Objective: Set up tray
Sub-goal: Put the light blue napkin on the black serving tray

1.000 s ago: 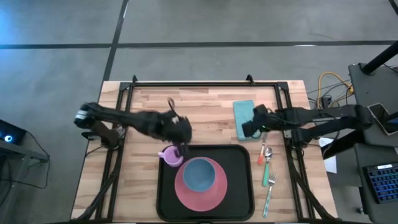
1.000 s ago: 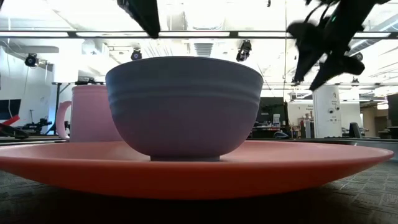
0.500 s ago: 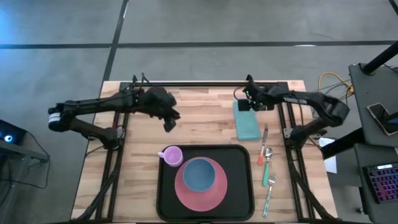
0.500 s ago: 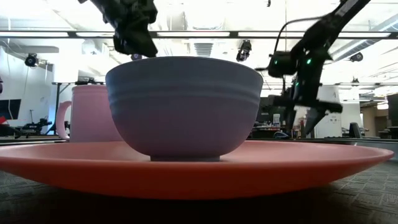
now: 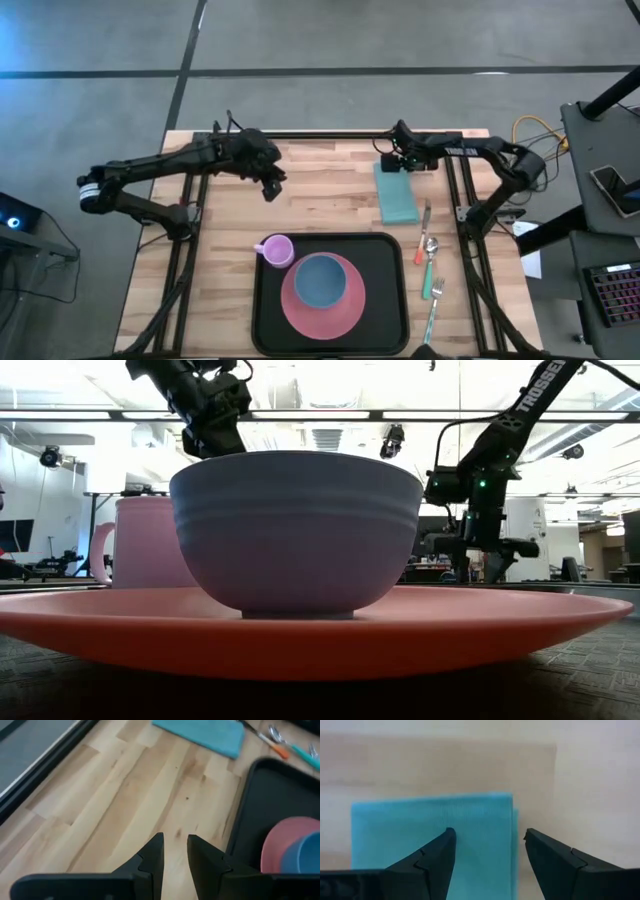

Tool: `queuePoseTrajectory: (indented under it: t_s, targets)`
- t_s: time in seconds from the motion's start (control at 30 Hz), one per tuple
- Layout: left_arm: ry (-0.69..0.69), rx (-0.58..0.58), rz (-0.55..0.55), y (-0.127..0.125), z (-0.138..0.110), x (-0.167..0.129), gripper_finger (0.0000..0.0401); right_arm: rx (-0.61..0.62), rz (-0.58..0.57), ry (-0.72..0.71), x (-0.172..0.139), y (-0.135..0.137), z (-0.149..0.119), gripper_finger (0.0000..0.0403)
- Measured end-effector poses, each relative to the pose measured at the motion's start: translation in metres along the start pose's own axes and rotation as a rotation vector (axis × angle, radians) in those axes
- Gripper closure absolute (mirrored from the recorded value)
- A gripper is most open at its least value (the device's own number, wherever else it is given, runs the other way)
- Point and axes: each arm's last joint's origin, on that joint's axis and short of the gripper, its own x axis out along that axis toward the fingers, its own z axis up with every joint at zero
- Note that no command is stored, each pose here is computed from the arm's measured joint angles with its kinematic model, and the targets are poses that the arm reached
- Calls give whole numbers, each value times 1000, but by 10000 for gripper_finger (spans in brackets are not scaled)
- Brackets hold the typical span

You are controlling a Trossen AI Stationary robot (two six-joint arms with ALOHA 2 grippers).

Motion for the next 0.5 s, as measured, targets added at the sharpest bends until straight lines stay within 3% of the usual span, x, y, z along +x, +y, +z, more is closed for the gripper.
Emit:
queuePoseTrajectory:
  t_s: [0.17, 0.33, 0.5]
  targets:
    - [-43, -99, 8, 3, 4, 0, 335, -67, 3, 27, 10, 4, 5, 179]
    - [-84, -112, -1, 2, 8, 0, 335, -111, 27, 113, 24, 10, 4, 179]
    - [-79, -131, 1, 3, 7, 0, 335, -154, 85, 105, 21, 22, 11, 179]
